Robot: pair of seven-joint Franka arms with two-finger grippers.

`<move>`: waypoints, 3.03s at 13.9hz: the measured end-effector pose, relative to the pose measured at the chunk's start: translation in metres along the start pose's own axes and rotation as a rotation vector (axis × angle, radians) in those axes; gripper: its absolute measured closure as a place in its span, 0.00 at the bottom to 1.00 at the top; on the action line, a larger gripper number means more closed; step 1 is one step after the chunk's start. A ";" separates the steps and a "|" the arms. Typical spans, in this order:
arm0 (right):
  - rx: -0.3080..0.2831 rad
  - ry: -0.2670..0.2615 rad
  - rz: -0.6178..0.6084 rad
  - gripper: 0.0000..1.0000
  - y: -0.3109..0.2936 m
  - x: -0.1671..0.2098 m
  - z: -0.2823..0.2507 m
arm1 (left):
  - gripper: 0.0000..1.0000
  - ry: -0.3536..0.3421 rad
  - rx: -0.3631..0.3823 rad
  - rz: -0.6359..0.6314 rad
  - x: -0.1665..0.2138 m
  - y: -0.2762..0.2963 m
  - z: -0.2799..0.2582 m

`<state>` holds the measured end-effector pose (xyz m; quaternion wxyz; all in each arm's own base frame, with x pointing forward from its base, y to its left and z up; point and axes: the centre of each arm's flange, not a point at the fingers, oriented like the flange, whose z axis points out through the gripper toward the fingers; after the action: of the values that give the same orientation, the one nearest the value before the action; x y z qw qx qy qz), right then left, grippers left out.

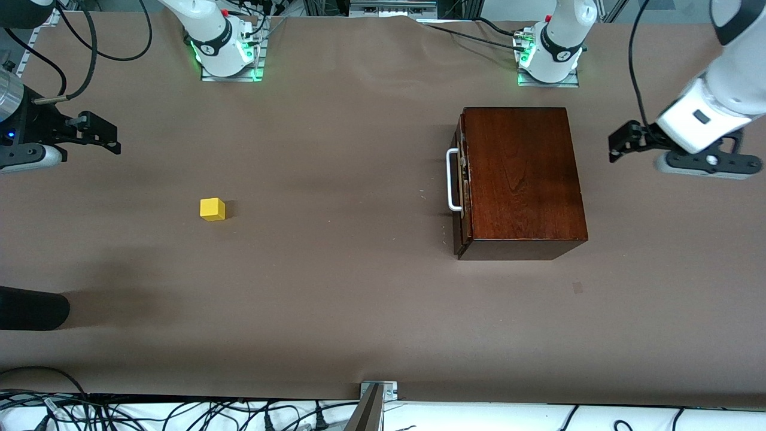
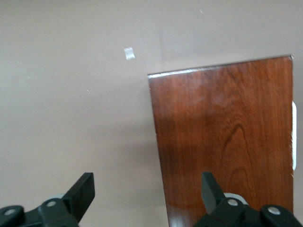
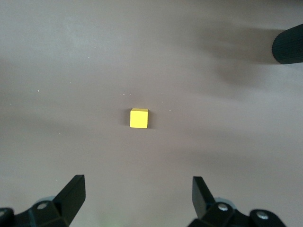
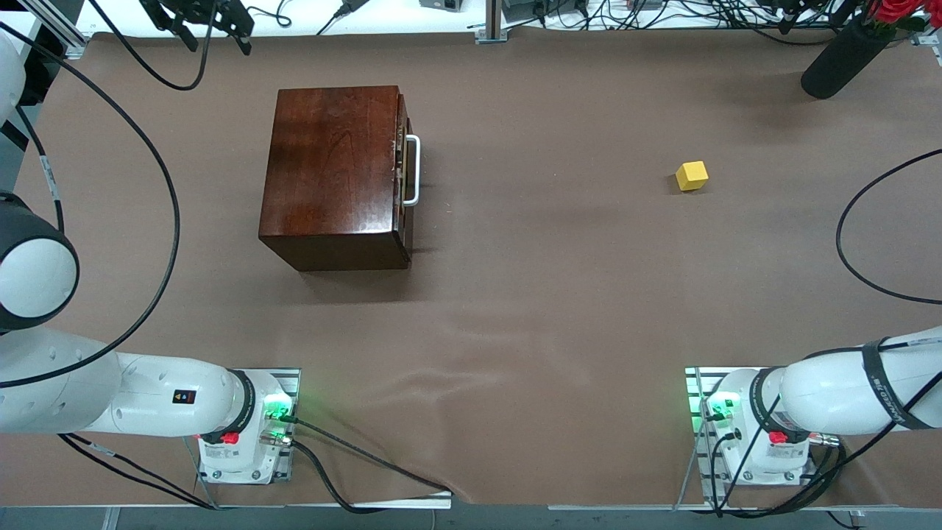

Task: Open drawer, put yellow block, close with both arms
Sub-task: 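Move the left gripper to the white drawer handle of the wooden box, then hook the drawer handle with the left gripper and pull the drawer open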

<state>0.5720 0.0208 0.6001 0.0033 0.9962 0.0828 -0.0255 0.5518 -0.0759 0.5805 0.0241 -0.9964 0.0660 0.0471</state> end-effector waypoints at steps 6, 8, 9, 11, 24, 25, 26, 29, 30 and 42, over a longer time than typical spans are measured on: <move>0.001 0.000 0.001 0.00 0.001 0.000 0.000 | 0.00 -0.017 -0.009 0.217 0.005 0.139 -0.004; 0.001 0.000 0.003 0.00 0.001 0.000 0.000 | 0.00 -0.033 -0.028 0.196 0.027 0.175 0.015; 0.001 0.000 0.006 0.00 0.003 0.000 0.000 | 0.00 -0.035 -0.039 0.169 0.040 0.195 0.029; 0.001 0.000 0.009 0.00 0.005 -0.001 0.000 | 0.00 -0.027 -0.055 0.104 0.060 0.237 0.065; 0.002 0.000 0.010 0.00 0.005 -0.001 0.000 | 0.00 0.000 0.196 -0.062 0.013 0.353 0.223; 0.002 0.000 0.010 0.00 0.005 -0.001 0.000 | 0.00 0.000 0.204 -0.068 0.008 0.359 0.228; 0.002 0.000 0.010 0.00 0.005 -0.001 0.000 | 0.00 -0.003 0.210 -0.069 0.004 0.362 0.231; 0.002 0.000 0.010 0.00 0.005 -0.001 0.000 | 0.00 0.007 0.242 -0.059 0.002 0.360 0.238; 0.002 0.000 0.010 0.00 0.005 -0.001 0.000 | 0.00 0.011 0.257 -0.053 0.002 0.358 0.241; 0.002 0.000 0.010 0.00 0.005 -0.001 0.000 | 0.00 0.029 0.246 -0.067 -0.007 0.375 0.275</move>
<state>0.5722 0.0158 0.6001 0.0027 0.9966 0.0778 -0.0255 0.4697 -0.4313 0.2921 0.1465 -0.9882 0.0383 0.0236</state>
